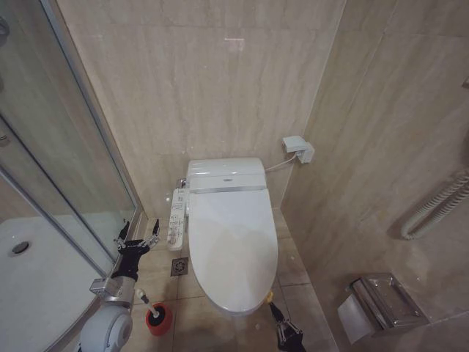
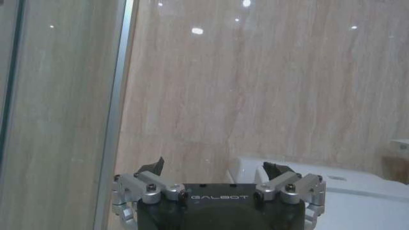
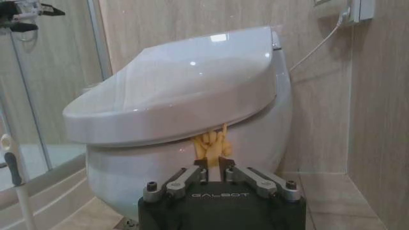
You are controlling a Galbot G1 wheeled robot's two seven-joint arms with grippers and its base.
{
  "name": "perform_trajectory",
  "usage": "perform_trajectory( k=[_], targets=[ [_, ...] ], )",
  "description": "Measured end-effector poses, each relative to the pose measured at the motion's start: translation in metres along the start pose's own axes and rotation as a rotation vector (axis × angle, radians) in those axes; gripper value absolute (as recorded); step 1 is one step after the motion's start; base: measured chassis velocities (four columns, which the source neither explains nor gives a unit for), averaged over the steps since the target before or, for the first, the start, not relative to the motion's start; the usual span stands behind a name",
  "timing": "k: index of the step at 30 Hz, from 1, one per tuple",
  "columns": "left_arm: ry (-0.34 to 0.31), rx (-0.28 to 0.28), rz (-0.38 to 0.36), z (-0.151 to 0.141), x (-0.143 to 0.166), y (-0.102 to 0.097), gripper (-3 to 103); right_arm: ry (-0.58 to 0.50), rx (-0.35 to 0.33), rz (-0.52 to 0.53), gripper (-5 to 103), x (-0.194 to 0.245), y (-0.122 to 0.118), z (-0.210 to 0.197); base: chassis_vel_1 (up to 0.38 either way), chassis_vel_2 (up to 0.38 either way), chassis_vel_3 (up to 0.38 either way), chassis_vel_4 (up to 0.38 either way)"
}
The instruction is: Open the toilet lid, clean the toilet bowl with a toilet brush, close the toilet lid, and flush.
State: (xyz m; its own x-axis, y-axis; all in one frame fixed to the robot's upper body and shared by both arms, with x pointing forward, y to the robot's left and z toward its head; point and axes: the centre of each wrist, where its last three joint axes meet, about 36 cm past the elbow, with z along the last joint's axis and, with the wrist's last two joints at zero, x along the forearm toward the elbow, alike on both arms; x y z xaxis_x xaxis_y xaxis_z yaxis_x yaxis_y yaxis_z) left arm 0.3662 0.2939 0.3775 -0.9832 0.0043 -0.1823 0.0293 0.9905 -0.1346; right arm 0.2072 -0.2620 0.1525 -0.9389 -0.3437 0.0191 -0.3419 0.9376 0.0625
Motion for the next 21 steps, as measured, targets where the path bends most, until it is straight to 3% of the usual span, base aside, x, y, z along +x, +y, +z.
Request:
perform_trajectory(
  k=[2,3,9,10,16,17,21],
  targets=[
    [0.000,0.000,0.000,0.000,0.000,0.000,100,0.003,0.001,0.000,-2,0.000,0.000,0.001,0.000,0.000,0.000,0.000],
    [0.000,0.000,0.000,0.000,0.000,0.000,100,0.005,0.000,-0.001,25,0.001,0.001,0.001,0.000,0.000,0.000,0.000],
    [0.001,0.001,-0.001,0.000,0.001,0.000,100,0.006,0.004,-0.001,25,0.000,0.002,0.002,0.000,0.000,0.000,0.000],
    [0.001,0.001,-0.001,0.000,0.001,0.000,100,0.005,0.004,0.001,52,-0.001,0.002,0.002,0.000,0.000,0.000,0.000],
    [0.002,0.002,-0.002,0.001,0.002,-0.001,100,-0.004,0.003,0.007,52,-0.007,0.002,0.002,0.000,0.000,0.000,0.000],
    [0.002,0.002,-0.002,0.000,0.002,-0.001,100,-0.005,0.003,0.008,79,-0.009,0.002,0.002,0.000,0.000,0.000,0.000],
    [0.001,0.001,-0.001,0.000,0.002,-0.001,100,-0.004,0.004,0.010,79,-0.012,-0.001,0.004,0.000,0.000,0.000,0.000]
  ],
)
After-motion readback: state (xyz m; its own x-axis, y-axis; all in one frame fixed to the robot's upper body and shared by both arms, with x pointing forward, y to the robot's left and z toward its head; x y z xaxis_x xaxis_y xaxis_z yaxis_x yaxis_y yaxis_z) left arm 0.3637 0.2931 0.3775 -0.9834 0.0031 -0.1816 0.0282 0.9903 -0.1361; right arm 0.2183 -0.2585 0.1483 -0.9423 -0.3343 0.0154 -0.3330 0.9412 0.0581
